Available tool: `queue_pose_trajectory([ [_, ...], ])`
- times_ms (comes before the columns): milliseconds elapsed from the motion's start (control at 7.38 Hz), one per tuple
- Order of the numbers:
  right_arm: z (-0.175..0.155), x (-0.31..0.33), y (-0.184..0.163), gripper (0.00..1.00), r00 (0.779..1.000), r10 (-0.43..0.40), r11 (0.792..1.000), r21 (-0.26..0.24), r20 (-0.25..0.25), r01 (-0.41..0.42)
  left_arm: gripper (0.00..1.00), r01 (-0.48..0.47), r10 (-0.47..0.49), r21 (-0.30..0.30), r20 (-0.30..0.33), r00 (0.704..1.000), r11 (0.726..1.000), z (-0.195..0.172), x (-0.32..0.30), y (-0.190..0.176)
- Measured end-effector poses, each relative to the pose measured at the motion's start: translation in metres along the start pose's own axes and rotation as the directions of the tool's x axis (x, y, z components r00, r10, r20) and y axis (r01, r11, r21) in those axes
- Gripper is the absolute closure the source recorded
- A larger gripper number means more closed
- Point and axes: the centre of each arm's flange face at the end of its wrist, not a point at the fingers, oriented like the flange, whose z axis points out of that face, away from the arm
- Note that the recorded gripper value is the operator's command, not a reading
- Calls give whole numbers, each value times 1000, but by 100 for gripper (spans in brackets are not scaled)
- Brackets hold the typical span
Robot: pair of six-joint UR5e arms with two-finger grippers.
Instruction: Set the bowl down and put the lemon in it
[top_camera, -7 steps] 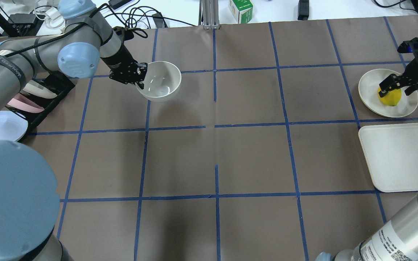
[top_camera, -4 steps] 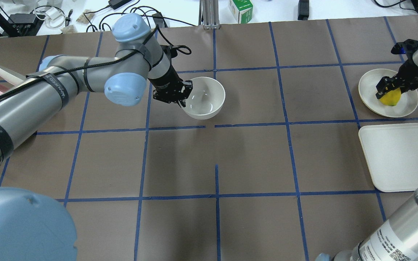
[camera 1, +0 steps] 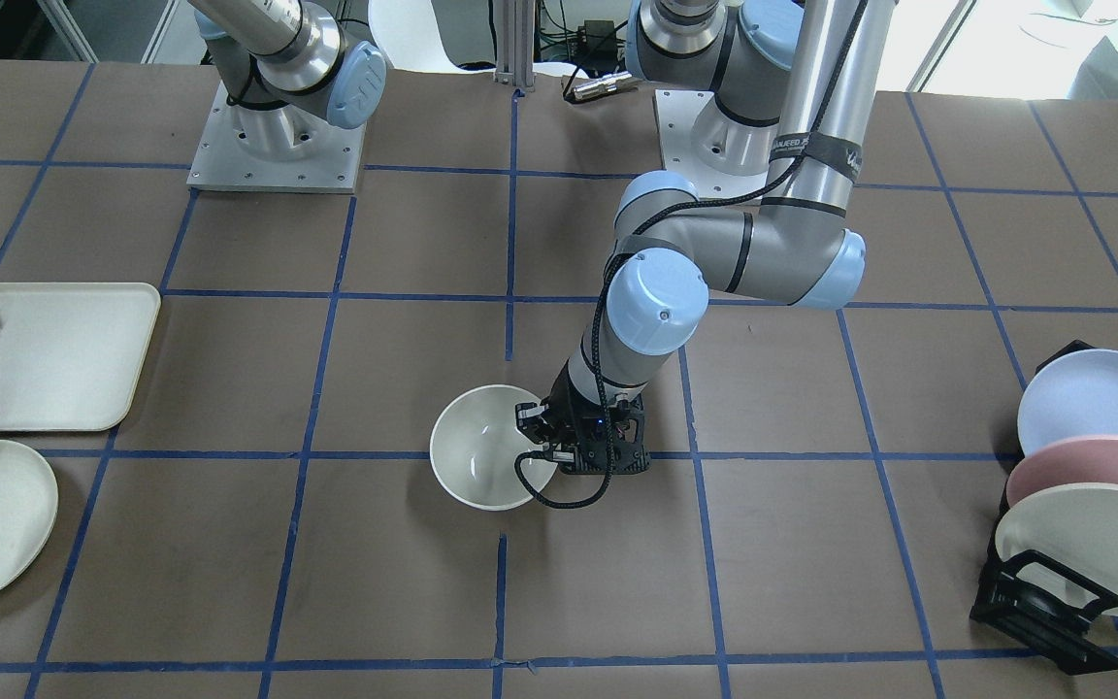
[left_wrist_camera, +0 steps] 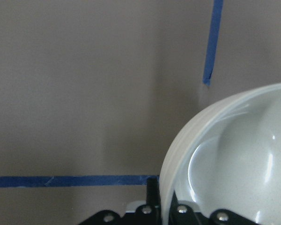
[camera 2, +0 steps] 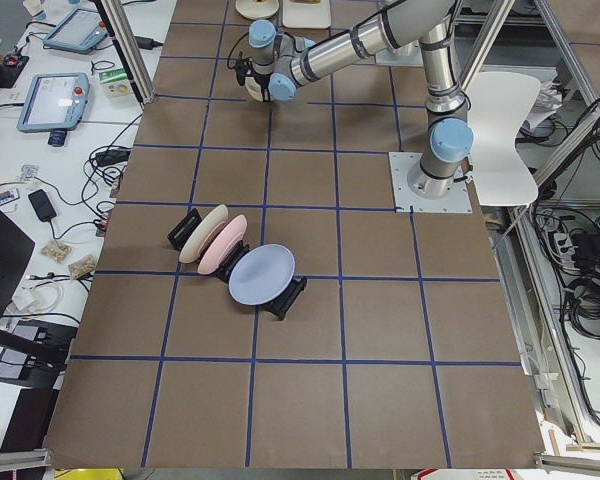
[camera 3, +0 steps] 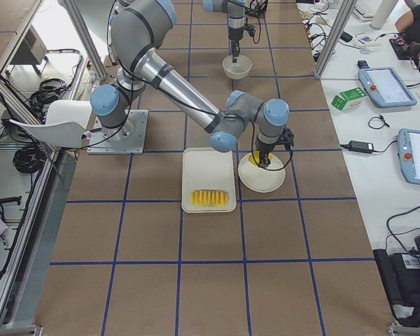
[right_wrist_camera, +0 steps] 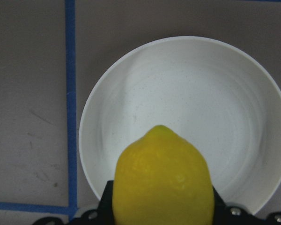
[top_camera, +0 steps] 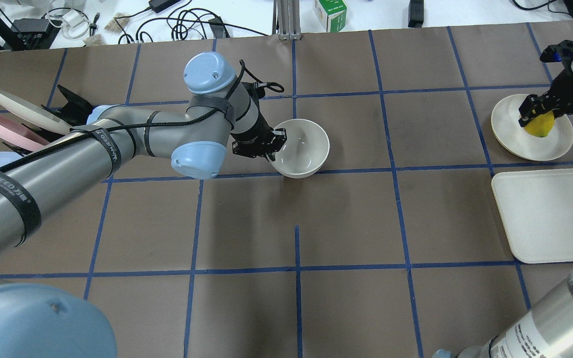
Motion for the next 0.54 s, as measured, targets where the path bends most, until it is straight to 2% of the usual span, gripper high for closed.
queue_pose_trajectory([
  [136, -39, -26, 10, 75, 1000, 20, 1000, -9, 2, -20, 40, -4, 4, 4, 12, 1000, 1000, 1, -2, 1],
  [271, -74, -63, 20, 75, 999, 40, 999, -20, 2, -40, 1, -7, 7, 15, 30, 1000, 1000, -1, -5, -1],
  [542, -128, -144, 43, 75, 997, 82, 996, -38, 8, -82, 0, -14, 12, 54, 43, 999, 998, -27, -5, -5],
])
